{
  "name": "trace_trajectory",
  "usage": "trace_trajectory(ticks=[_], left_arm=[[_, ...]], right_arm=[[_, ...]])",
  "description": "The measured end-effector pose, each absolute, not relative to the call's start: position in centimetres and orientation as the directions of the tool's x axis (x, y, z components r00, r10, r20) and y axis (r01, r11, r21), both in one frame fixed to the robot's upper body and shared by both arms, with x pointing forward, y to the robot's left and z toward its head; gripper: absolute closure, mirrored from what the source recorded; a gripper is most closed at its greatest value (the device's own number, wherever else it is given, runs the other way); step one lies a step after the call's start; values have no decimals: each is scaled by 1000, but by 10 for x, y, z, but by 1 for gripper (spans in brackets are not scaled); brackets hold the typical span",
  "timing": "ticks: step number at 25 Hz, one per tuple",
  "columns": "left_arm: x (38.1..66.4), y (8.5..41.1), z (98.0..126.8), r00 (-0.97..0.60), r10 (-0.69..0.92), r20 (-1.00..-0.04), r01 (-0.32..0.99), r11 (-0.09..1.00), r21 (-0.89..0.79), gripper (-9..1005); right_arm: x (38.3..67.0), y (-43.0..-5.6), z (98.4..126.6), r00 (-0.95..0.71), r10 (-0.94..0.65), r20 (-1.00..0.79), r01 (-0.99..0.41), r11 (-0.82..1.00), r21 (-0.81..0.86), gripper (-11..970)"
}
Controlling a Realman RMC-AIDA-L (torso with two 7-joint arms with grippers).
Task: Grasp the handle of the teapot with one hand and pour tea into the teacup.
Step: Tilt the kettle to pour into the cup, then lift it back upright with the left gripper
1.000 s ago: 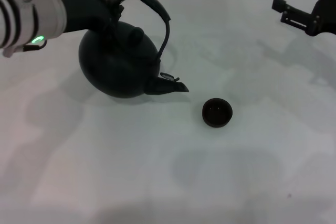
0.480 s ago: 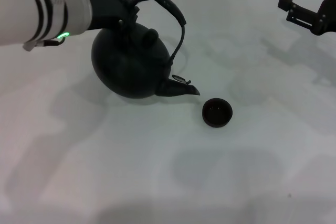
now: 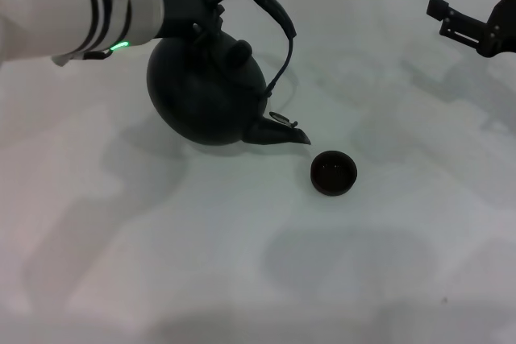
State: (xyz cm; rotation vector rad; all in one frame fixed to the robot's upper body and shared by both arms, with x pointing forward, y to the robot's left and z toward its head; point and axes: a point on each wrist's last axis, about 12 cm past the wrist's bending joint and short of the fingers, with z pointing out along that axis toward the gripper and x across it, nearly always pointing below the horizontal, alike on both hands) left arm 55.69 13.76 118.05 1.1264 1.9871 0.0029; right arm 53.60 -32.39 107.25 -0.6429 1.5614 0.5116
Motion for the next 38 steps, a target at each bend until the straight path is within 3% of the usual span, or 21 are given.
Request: trace_trajectory(ticks=[38], left_arm=[[564,103,1188,-182,777,-603,761,500,414,896]], right_arm=[[534,-327,1067,-48,-79,-996,-643,766,-30,99]])
